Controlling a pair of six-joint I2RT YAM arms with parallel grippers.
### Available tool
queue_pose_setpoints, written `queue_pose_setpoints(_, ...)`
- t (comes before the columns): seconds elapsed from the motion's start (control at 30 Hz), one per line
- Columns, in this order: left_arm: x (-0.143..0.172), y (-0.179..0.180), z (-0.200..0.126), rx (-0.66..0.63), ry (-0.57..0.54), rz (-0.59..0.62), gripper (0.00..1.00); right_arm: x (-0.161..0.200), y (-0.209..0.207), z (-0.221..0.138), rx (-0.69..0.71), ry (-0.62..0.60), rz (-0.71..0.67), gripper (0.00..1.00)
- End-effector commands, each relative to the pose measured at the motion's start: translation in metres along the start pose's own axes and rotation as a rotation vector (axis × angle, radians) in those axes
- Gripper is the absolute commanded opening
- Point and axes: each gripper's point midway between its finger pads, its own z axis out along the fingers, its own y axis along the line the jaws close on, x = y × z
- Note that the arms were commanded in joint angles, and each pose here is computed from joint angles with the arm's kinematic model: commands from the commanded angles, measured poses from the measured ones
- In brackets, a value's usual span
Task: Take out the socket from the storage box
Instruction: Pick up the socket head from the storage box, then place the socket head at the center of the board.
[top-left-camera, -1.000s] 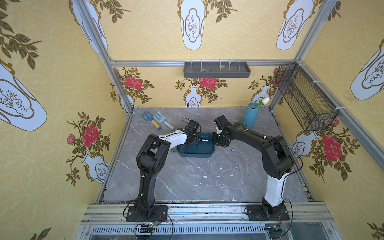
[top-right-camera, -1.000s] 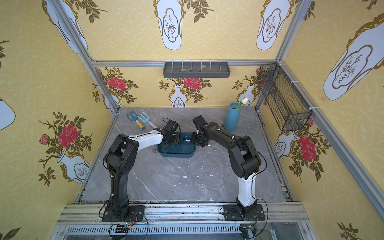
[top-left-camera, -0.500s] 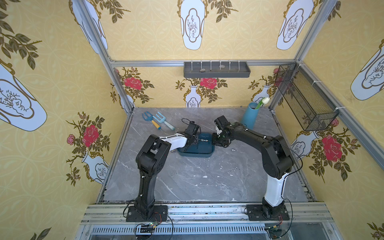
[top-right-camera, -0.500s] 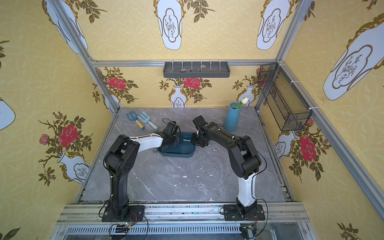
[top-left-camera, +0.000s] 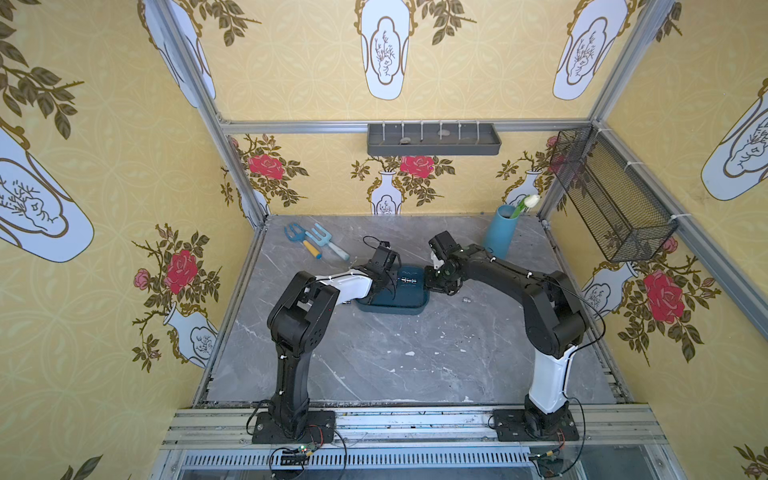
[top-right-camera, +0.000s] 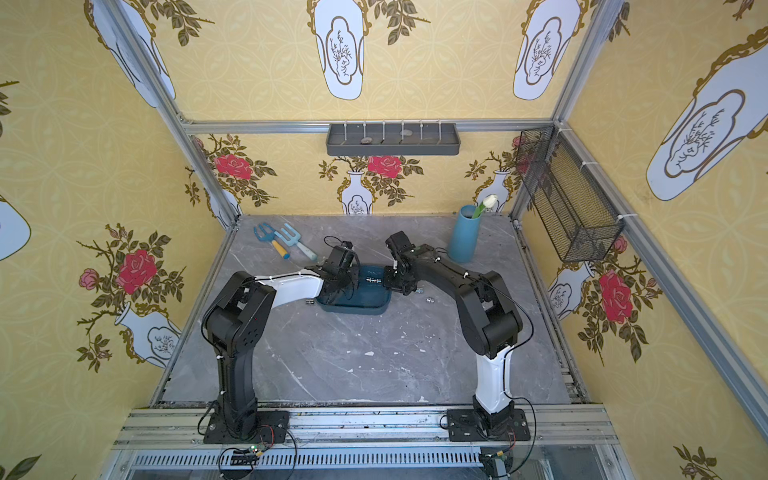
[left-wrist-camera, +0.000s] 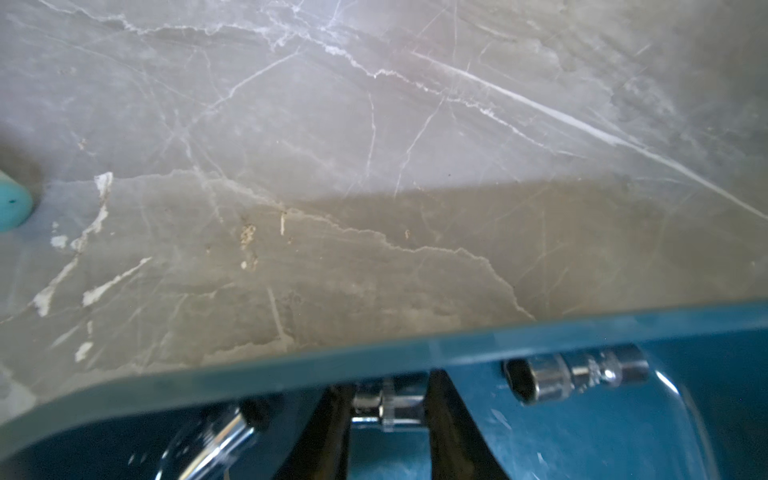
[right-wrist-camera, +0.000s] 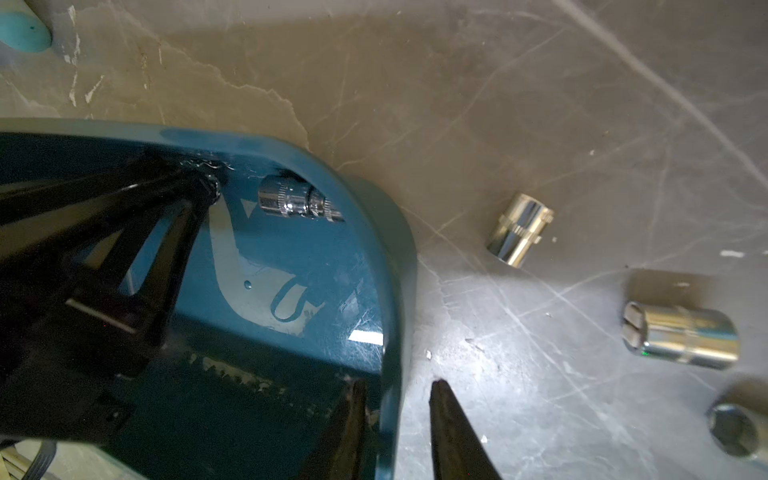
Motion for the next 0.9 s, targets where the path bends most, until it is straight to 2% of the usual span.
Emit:
queue_pose_setpoints(0.0, -0.007, -0.004, -0.009, 0.025, -0.031, -0.007, 0.27, -0.006, 0.005, -0.002, -0.018, -0.021, -0.009, 0.32)
queue_pose_setpoints(0.27, -0.007, 0.003, -0.052, 0.029, -0.018, -0.039, 0.26, -0.006, 0.002, -0.003, -0.017, -0.023, -0.006, 0.32)
queue_pose_setpoints(0.47, 0.001, 0.025, -0.092, -0.015, -0.013, -0.065, 0.26, -0.006, 0.000, -0.003, -0.014, -0.027, -0.003, 0.32)
queue_pose_setpoints(0.7, 0.017, 0.074, -0.131, -0.084, -0.024, -0.169, 0.26, -0.008, 0.000, -0.008, -0.018, -0.040, -0.018, 0.32)
queue_pose_setpoints(0.87, 0.049, 0.118, -0.133, -0.168, 0.013, -0.283, 0.26, -0.012, 0.003, -0.016, -0.018, -0.062, -0.031, 0.33)
